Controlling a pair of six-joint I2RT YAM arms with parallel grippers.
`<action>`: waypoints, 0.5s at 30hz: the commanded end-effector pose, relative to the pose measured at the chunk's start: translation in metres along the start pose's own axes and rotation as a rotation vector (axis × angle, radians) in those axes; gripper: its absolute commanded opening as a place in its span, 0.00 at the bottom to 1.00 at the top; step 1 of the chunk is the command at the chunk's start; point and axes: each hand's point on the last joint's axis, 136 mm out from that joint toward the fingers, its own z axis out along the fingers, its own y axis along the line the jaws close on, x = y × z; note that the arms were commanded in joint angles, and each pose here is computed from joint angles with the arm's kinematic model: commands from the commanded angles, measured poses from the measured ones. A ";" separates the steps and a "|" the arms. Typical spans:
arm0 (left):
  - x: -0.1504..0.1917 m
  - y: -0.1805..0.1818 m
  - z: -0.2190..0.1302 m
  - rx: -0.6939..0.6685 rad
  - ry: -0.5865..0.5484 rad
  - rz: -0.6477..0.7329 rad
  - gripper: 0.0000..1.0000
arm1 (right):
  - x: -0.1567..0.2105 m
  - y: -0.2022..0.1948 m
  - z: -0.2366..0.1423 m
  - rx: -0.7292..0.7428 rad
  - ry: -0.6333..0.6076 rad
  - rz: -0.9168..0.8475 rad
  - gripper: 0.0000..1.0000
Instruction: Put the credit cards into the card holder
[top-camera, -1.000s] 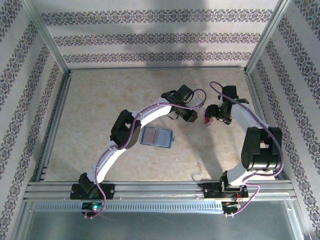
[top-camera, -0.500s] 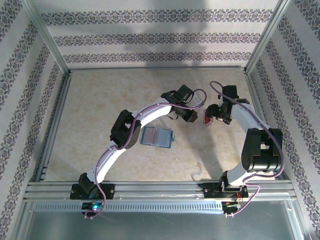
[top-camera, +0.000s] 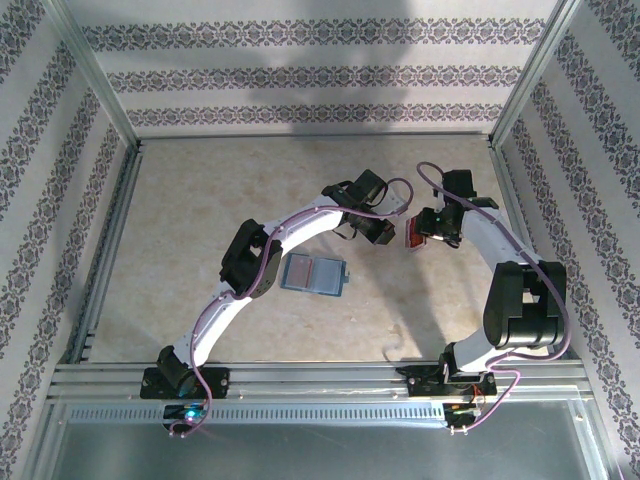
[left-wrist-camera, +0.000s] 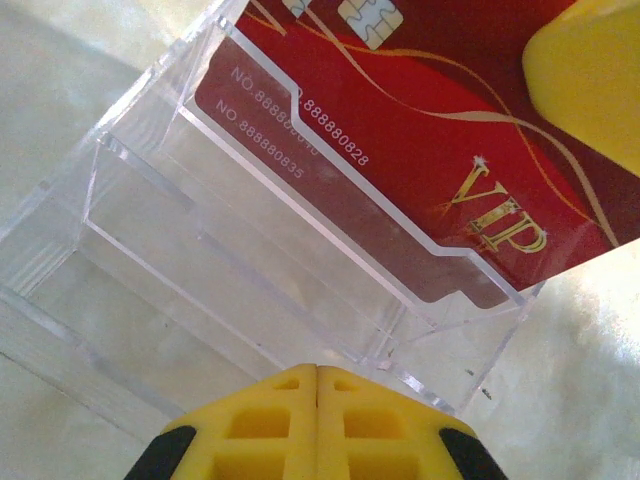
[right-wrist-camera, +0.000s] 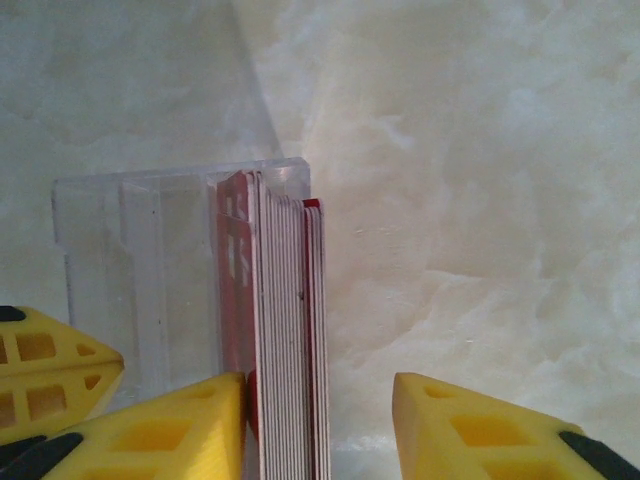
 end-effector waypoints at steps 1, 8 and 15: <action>0.039 0.006 0.018 -0.032 0.118 -0.035 0.00 | 0.005 -0.009 -0.006 0.054 0.009 -0.011 0.39; 0.039 0.006 0.018 -0.035 0.118 -0.033 0.00 | 0.006 -0.007 -0.006 0.054 0.019 -0.019 0.27; 0.040 0.007 0.019 -0.037 0.120 -0.034 0.00 | 0.006 -0.006 -0.010 0.057 0.015 -0.025 0.22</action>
